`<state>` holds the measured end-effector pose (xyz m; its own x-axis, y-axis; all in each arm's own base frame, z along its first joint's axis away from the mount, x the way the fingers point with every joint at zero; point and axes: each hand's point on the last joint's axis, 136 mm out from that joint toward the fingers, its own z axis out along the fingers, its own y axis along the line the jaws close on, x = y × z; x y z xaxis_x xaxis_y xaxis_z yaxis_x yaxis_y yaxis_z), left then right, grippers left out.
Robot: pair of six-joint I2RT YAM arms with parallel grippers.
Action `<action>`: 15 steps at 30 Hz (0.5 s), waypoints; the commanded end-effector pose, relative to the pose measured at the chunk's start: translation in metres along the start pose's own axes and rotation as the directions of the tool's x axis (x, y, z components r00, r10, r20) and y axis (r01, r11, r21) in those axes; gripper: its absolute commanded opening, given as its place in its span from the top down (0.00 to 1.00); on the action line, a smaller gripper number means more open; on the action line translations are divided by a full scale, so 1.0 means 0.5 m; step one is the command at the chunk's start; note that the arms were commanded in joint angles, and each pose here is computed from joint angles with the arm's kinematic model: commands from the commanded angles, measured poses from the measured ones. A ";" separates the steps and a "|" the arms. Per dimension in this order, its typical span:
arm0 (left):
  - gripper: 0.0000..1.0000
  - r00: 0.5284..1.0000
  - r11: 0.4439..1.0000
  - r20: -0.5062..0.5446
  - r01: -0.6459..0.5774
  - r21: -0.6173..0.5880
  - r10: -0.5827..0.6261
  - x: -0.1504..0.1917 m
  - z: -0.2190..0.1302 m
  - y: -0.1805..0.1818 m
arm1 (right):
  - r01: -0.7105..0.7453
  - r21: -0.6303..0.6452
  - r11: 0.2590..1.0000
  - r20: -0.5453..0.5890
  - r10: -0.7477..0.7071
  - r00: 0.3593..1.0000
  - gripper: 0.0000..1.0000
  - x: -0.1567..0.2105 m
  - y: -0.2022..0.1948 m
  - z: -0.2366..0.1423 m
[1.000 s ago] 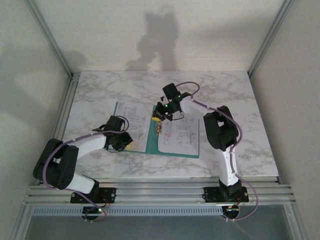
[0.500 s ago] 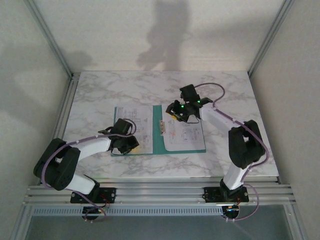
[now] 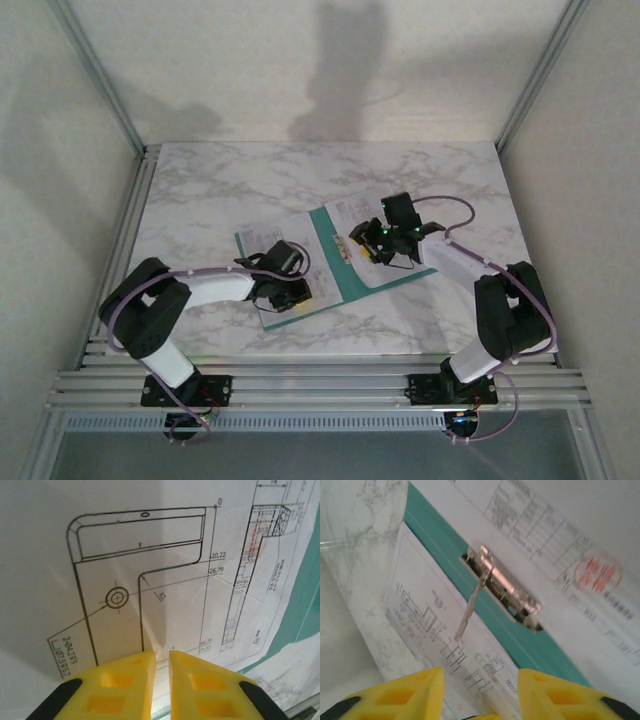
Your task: Put the files into the folder
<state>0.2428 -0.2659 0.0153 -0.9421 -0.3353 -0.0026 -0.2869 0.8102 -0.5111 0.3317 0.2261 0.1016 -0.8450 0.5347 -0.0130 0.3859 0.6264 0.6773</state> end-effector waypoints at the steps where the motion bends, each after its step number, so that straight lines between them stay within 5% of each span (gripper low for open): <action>1: 0.84 0.999 0.999 -0.043 -0.011 -0.050 0.009 0.020 0.042 0.006 | -0.041 -0.075 0.996 0.010 0.042 0.999 0.57 -0.004 0.017 -0.004; 15: 0.86 0.997 0.996 -0.046 -0.061 -0.064 0.058 0.011 0.085 -0.042 | -0.113 -0.071 0.991 0.008 0.114 0.993 0.59 -0.064 0.006 0.041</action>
<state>0.2637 -0.3179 0.0158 -0.9623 -0.2711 -0.0209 -0.2165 0.8104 -0.5444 0.3570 0.2156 0.0833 -0.7874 0.6152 0.0392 0.4571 0.5400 0.7067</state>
